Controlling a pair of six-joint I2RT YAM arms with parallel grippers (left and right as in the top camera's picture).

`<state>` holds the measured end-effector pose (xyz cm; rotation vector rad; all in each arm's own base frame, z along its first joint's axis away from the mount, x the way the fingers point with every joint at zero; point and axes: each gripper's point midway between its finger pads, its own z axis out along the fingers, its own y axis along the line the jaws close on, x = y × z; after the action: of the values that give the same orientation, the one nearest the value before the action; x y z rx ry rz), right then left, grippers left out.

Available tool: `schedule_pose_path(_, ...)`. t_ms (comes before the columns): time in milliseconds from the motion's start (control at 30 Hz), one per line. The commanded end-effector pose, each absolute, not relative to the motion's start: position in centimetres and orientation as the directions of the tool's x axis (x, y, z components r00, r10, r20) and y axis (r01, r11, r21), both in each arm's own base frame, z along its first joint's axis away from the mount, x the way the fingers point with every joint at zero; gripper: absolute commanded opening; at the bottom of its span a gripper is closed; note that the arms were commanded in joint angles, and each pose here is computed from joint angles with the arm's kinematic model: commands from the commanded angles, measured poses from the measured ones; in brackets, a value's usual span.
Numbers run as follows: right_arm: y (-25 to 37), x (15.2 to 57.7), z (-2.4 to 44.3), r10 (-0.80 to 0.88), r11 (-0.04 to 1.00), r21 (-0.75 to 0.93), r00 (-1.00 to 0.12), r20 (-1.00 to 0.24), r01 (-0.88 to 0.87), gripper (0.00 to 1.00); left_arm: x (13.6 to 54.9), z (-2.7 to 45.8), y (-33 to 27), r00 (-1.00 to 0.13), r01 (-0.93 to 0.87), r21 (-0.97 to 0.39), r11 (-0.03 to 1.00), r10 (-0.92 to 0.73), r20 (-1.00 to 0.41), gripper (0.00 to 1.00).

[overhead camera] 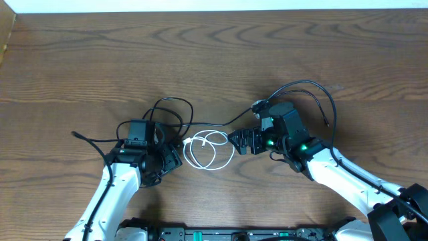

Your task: Untangle cables

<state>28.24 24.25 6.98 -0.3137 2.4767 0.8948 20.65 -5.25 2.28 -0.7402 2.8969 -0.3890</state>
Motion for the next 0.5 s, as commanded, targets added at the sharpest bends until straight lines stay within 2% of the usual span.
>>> schedule_pose_path(0, 24.34, 28.35, 7.25, -0.043, 0.762, 0.535, -0.852, -0.521, -0.365, 0.99, 20.44, 1.95, -4.79, -0.875, -0.45, -0.255, 0.856, -0.48, -0.066, 0.72)
schedule_pose_path(467, 24.31, 28.38, 7.24, -0.042, 0.764, 0.533, -0.852, -0.522, -0.364, 0.99, 20.74, 1.94, -4.4, -0.872, -0.451, -0.242, 0.859, -0.482, -0.088, 0.72)
